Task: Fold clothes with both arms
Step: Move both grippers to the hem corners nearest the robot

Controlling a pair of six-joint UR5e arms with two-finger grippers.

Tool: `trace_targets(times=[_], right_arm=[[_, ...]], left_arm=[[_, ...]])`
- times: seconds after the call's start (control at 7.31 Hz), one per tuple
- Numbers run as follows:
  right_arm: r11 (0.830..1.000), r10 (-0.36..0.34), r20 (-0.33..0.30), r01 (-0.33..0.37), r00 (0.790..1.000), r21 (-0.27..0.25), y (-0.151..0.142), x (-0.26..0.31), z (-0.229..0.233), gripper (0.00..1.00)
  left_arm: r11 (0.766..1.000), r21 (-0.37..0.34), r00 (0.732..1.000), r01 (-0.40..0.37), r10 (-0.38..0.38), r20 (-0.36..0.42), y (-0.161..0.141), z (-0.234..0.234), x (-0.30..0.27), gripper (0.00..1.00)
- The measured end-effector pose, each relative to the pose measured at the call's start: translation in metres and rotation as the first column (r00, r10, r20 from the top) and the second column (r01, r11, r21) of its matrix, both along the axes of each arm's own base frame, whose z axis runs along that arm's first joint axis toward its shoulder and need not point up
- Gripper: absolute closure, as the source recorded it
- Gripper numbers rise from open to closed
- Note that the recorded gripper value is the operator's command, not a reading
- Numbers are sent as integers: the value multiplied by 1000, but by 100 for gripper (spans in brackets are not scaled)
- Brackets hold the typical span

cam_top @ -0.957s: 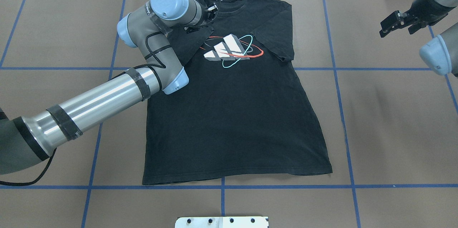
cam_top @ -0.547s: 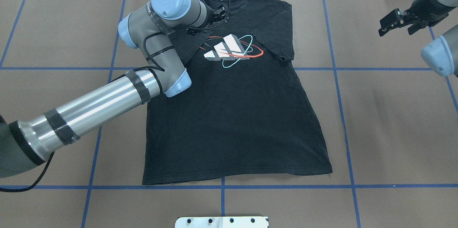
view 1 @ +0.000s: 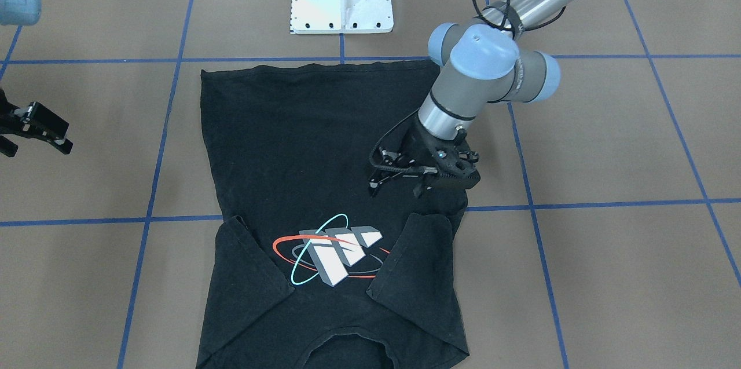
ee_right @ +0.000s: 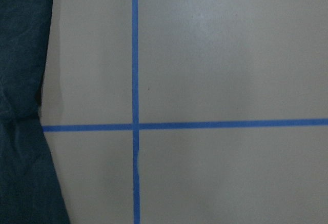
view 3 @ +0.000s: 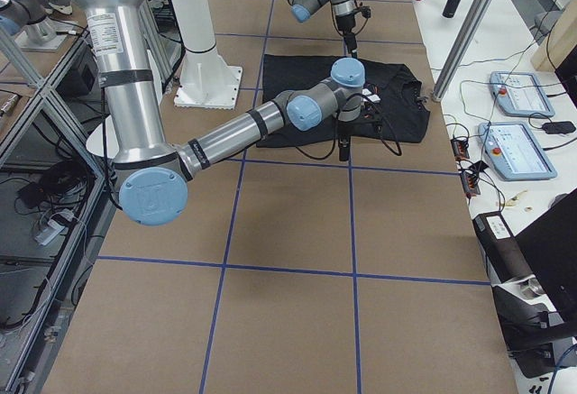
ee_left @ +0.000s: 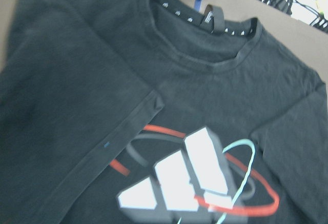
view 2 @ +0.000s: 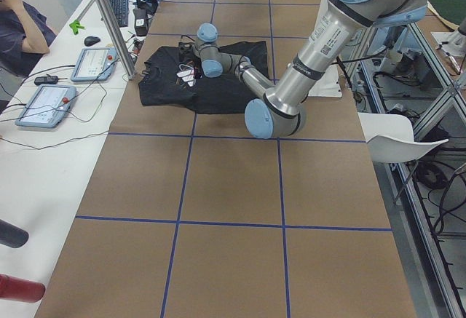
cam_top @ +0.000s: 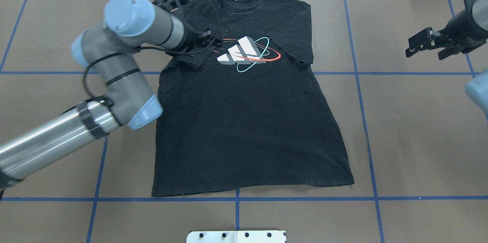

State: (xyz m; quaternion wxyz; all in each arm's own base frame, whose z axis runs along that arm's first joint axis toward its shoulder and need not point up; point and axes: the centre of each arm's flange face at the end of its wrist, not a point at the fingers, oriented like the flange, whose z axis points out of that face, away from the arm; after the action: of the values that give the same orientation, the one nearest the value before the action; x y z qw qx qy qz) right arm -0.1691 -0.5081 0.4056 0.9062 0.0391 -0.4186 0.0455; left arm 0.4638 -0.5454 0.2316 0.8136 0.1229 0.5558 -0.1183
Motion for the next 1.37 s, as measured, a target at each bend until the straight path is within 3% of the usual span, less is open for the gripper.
trace_targets(times=[0.41,0.82,1.09,1.37], right_arm=[[999,26,26,-26,999,-24,81,-33,-18,0],[1000,22,-23,-22,999,-7,156,-67,-29,0],[1000,25,-74,-25,997,-3,194,-86,-27,0],[999,40,-104,-40,994,5,220,-115,-26,0]], left_arm=[[996,4,996,-91,91,15,104,56,-58,0],[980,-39,979,-194,196,51,196,93,-68,0],[975,-96,972,-199,209,110,250,108,-42,0],[967,-155,948,-204,234,217,287,92,-23,0]])
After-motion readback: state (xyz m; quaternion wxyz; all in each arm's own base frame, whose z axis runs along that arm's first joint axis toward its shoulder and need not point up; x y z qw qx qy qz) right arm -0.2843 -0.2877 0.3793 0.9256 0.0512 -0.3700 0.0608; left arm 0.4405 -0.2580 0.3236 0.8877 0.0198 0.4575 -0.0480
